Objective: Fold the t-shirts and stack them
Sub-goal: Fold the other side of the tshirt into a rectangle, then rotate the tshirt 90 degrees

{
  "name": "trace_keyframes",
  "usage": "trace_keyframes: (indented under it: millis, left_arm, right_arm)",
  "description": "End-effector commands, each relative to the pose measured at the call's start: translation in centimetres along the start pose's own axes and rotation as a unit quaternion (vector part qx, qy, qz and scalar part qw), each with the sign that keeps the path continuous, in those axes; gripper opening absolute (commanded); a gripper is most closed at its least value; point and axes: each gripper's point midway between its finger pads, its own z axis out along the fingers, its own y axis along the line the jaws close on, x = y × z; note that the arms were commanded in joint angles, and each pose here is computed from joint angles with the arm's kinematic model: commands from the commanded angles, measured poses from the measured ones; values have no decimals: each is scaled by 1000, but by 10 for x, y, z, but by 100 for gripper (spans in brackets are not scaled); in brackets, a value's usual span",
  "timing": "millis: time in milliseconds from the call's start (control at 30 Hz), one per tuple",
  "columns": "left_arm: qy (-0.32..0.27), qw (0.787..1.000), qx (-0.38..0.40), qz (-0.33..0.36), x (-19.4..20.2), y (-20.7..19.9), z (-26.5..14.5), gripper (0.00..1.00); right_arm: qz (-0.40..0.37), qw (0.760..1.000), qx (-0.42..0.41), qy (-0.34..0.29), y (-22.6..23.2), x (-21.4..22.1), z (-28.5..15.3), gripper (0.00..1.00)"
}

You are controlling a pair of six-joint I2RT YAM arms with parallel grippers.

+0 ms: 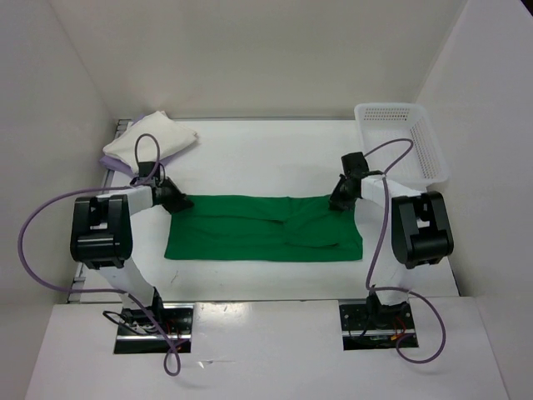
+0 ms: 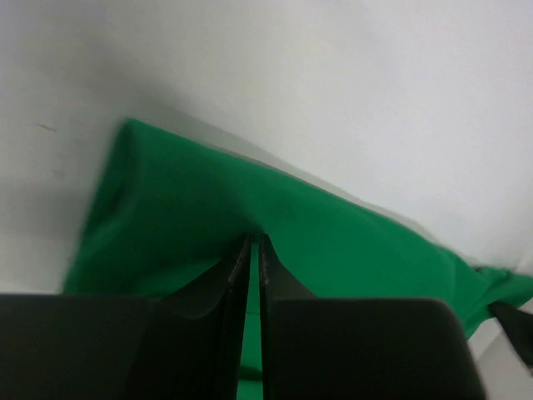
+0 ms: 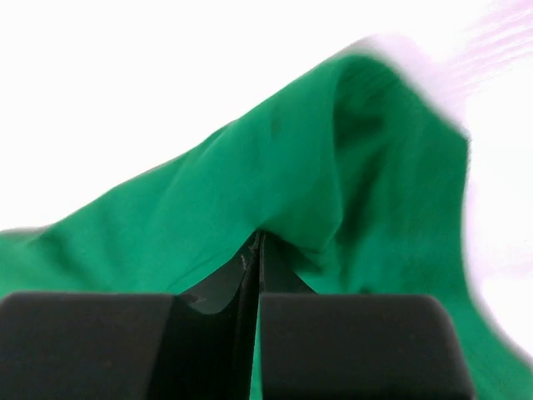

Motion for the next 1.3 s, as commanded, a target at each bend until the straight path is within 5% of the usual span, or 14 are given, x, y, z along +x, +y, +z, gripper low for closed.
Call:
trace_keyframes:
  millis: [0,367,567,667,767,867,933,1267]
  left_arm:
    - [6,999,17,-47,-10,9,5,15]
    - [9,994,-20,-105,-17,59,-3,19]
    - [-91,994,36,-50,-65,7,-65,19]
    - [-106,993,50,-33,-67,-10,-81,19]
    - [-113,991,66,-10,-62,-25,-89,20]
    - [-101,992,76,19,-50,-36,-88,20]
    - [-95,990,91,47,-45,-54,-94,20]
    - [-60,983,130,115,-19,-82,-111,20]
  right_arm:
    - [10,999,21,-23,-8,-23,19,2]
    - [37,998,35,-29,-28,-37,30,2]
    - [12,996,-39,-76,25,-61,-18,12]
    - [4,992,-71,-103,44,-70,-54,26]
    - [-20,991,-92,-98,60,-57,-71,31]
    - [-31,992,-96,-70,62,-32,-67,18]
    - [-38,993,-104,-52,67,-10,-62,0]
    - [-47,997,-46,37,46,53,-2,1]
